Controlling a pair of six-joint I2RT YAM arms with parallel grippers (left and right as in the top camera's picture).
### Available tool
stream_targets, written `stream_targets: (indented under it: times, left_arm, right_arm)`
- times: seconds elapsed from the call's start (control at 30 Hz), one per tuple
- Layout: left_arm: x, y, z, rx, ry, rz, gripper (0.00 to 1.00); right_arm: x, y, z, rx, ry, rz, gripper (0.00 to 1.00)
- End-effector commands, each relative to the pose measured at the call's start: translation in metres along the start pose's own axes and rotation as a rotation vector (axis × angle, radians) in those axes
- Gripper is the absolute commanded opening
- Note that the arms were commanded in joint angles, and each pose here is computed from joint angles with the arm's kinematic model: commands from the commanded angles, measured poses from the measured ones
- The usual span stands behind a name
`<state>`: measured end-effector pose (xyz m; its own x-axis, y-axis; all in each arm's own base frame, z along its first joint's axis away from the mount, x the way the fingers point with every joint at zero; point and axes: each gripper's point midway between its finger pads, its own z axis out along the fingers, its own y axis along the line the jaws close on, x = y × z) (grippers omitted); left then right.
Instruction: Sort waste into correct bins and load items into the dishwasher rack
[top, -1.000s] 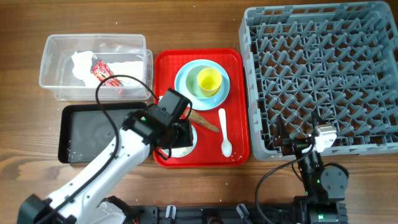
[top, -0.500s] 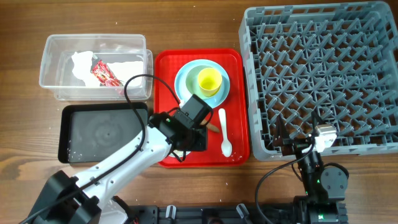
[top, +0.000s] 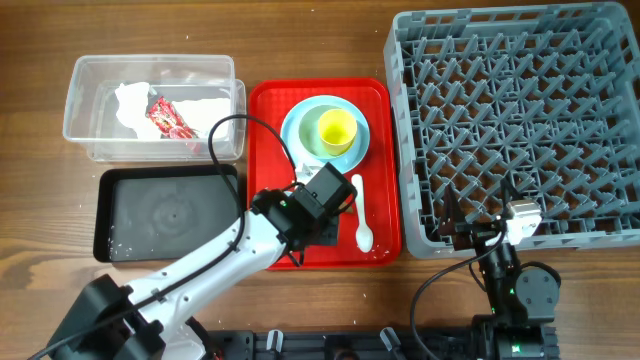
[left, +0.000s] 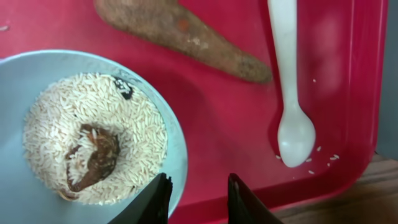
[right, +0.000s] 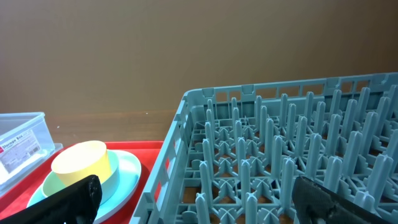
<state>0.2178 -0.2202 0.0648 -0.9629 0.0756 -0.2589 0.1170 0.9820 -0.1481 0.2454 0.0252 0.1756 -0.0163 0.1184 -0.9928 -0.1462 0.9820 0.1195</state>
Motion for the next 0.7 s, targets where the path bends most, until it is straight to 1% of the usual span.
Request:
stream_targets:
  times: [0.0, 0.5, 0.67]
  left_arm:
    - [-0.002, 0.005, 0.011, -0.054, 0.000, -0.011, 0.31]
    - [0.007, 0.012, 0.029, -0.089, 0.038, -0.030, 0.29]
    - [0.008, 0.012, 0.030, -0.089, 0.039, -0.041, 0.27]
  right_arm:
    - [-0.002, -0.001, 0.000, 0.005, -0.011, 0.011, 1.00]
    - [-0.002, -0.001, 0.000, 0.005, -0.011, 0.011, 1.00]
    - [-0.002, -0.001, 0.000, 0.005, -0.011, 0.011, 1.00]
